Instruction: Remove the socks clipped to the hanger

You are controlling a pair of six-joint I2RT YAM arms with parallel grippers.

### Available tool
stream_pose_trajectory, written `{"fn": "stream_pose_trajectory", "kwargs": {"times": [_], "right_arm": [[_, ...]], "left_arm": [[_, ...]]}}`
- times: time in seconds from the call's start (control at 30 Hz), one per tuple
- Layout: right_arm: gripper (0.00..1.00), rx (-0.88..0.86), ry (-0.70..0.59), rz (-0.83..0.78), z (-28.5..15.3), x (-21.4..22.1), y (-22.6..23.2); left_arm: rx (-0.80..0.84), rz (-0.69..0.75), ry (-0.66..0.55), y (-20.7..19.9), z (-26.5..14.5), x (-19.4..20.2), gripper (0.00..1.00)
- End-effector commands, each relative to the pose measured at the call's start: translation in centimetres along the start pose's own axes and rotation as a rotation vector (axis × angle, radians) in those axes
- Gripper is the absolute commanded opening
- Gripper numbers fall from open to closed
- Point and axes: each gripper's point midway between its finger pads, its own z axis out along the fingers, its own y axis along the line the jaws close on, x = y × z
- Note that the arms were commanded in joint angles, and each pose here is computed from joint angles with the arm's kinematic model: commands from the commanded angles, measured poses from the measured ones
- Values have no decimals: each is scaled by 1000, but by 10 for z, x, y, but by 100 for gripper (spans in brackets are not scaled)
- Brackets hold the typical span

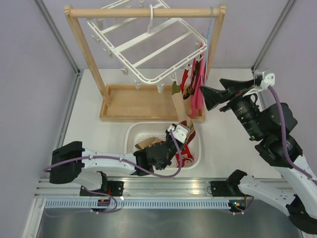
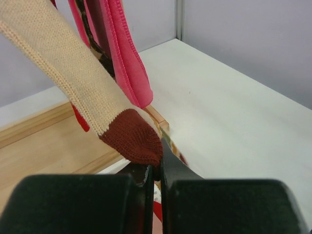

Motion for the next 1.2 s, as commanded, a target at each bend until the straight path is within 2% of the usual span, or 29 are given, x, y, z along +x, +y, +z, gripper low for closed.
{"fn": "stream_pose_trajectory", "kwargs": {"times": [0.0, 0.1, 0.27, 0.6, 0.93, 1.17], "right_arm": [[96, -94, -19, -9, 10, -27, 25], [97, -118, 5, -22, 25, -30, 34], [97, -138, 121, -50, 55, -2, 50], [97, -17, 247, -130, 82, 47, 51], [97, 130, 299, -197, 103, 74, 39], [97, 269, 279, -273, 106, 74, 29]], "left_arm": [[-32, 25, 11, 2, 2, -13, 3], [-41, 34, 27, 3, 3, -14, 2], [-42, 42, 49, 3, 3, -14, 2], [5, 45, 98, -1, -2, -14, 2], [25, 45, 137, -1, -7, -14, 2], [26, 38, 152, -2, -8, -12, 2]]}}
